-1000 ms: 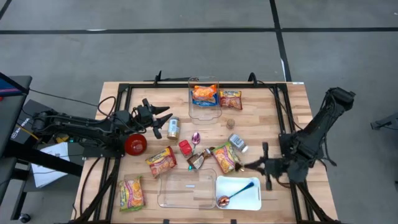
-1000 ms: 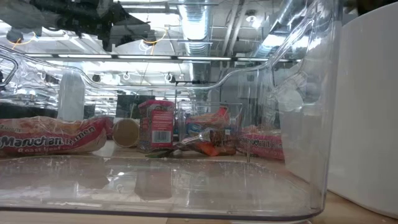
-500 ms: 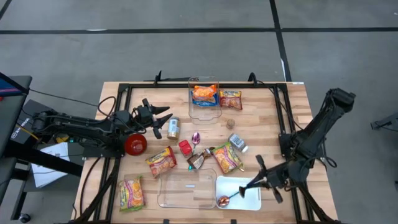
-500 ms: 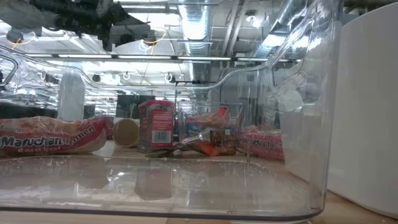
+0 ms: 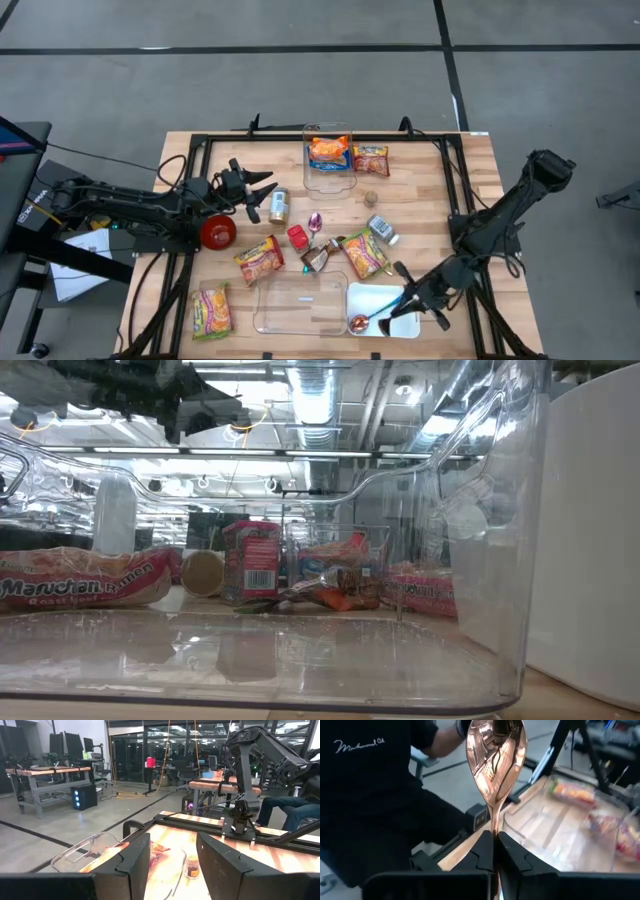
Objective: Pick & Place Food Item
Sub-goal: Put the gold spoon into the white bin
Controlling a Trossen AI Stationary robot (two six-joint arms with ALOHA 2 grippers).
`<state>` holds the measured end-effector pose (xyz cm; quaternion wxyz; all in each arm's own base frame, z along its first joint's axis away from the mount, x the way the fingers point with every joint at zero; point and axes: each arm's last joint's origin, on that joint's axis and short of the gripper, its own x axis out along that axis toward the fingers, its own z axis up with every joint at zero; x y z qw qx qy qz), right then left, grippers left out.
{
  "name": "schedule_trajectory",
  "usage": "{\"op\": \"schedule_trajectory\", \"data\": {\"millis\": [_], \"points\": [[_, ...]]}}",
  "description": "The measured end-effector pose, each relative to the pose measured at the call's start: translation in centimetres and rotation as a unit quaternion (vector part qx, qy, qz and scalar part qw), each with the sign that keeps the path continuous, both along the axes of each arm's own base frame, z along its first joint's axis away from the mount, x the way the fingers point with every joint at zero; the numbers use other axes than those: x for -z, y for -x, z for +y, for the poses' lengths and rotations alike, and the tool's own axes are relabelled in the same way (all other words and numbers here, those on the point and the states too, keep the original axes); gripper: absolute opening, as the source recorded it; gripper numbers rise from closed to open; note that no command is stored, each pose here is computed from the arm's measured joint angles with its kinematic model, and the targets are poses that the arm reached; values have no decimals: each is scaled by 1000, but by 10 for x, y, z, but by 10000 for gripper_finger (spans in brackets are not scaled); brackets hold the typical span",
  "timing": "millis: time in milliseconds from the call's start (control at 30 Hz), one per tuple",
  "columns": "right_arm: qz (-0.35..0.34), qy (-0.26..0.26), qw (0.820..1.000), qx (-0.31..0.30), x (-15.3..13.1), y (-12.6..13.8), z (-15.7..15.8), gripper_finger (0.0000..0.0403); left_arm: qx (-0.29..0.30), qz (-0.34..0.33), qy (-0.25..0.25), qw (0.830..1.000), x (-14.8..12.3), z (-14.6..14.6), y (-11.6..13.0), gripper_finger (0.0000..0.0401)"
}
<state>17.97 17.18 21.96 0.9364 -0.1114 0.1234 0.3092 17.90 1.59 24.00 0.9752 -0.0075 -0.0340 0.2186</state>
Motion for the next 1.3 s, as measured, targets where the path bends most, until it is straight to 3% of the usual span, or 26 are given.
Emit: {"op": "schedule_trajectory", "data": {"millis": [533,1300], "points": [[115,-44,991,-46,27,-21,-6,0,0,-1,5,1000,0,0,0,154],[155,-47,985,-65,38,-26,-9,0,1,-2,7,1000,0,0,0,154]]}}
